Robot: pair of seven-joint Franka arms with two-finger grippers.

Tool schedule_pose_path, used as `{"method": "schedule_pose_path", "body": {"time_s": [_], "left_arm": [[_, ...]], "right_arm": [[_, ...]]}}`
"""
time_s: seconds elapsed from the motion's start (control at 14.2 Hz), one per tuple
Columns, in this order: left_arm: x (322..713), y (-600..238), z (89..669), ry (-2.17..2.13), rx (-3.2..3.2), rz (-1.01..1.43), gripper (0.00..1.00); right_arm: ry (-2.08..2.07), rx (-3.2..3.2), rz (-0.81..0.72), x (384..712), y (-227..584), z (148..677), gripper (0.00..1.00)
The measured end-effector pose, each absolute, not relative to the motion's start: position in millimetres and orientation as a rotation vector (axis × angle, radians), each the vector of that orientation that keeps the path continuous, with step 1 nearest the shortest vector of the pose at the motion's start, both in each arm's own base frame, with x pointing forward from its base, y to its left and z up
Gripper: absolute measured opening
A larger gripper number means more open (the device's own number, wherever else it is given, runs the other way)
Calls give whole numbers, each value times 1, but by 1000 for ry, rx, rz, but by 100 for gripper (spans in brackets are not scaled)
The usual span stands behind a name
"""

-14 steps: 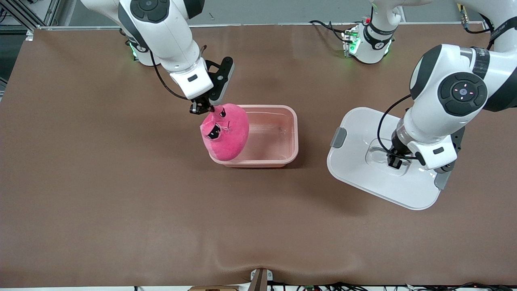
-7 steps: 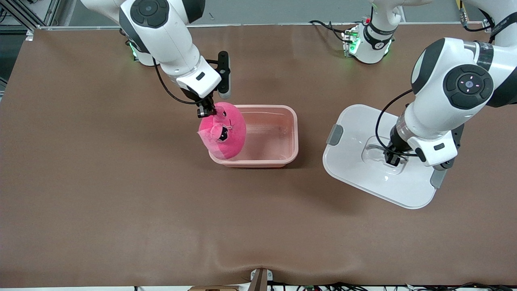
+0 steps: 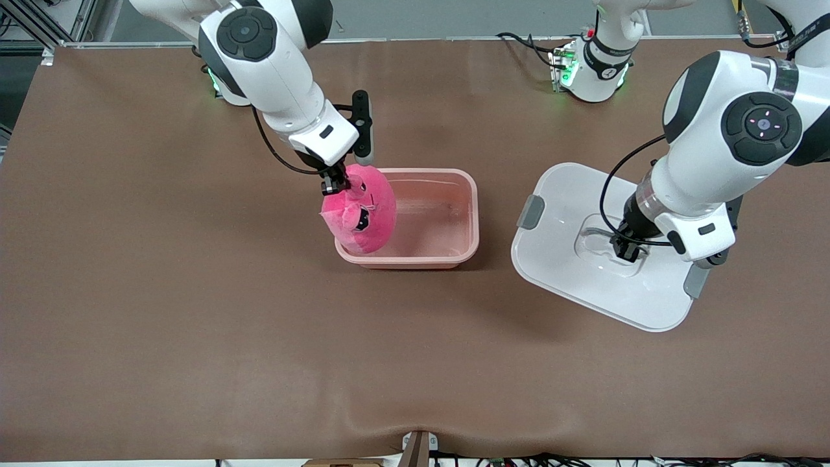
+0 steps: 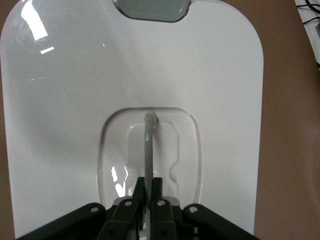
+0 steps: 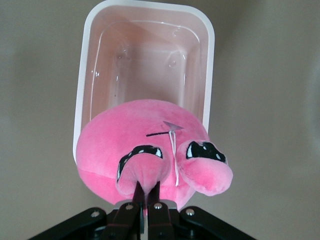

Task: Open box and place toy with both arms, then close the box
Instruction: 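Lower the pink toy into the pink box and open the right gripper, then place the lid onto the box with the left gripper while the right gripper withdraws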

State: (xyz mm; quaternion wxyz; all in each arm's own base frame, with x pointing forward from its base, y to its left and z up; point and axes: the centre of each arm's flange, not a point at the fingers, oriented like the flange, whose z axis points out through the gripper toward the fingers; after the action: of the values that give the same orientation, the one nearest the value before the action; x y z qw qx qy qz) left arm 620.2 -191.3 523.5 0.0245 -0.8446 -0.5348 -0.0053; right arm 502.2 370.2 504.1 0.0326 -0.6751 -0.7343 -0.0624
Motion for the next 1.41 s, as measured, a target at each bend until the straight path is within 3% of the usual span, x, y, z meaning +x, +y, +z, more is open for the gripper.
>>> {"method": "schedule_pose_path", "body": {"time_s": [0.63,0.7,1.34,1.41], "left_arm": [[620,-191,523,-1656,-2611,-16,7],[620,-191,523,-1656,-2611,-16,7],[619,-194,523,-1666,-2606,-14,7],[618,-197,523,-1684,-2595,-14,7]], "right_arm": [[-2255,-2073,-197,506,371,497,4],[-2254,-2074,-197,506,371,497,9],[-2216,-2124,-203,521,351,498,99],[-2197,-2149,-204,527,340,499,100]]}}
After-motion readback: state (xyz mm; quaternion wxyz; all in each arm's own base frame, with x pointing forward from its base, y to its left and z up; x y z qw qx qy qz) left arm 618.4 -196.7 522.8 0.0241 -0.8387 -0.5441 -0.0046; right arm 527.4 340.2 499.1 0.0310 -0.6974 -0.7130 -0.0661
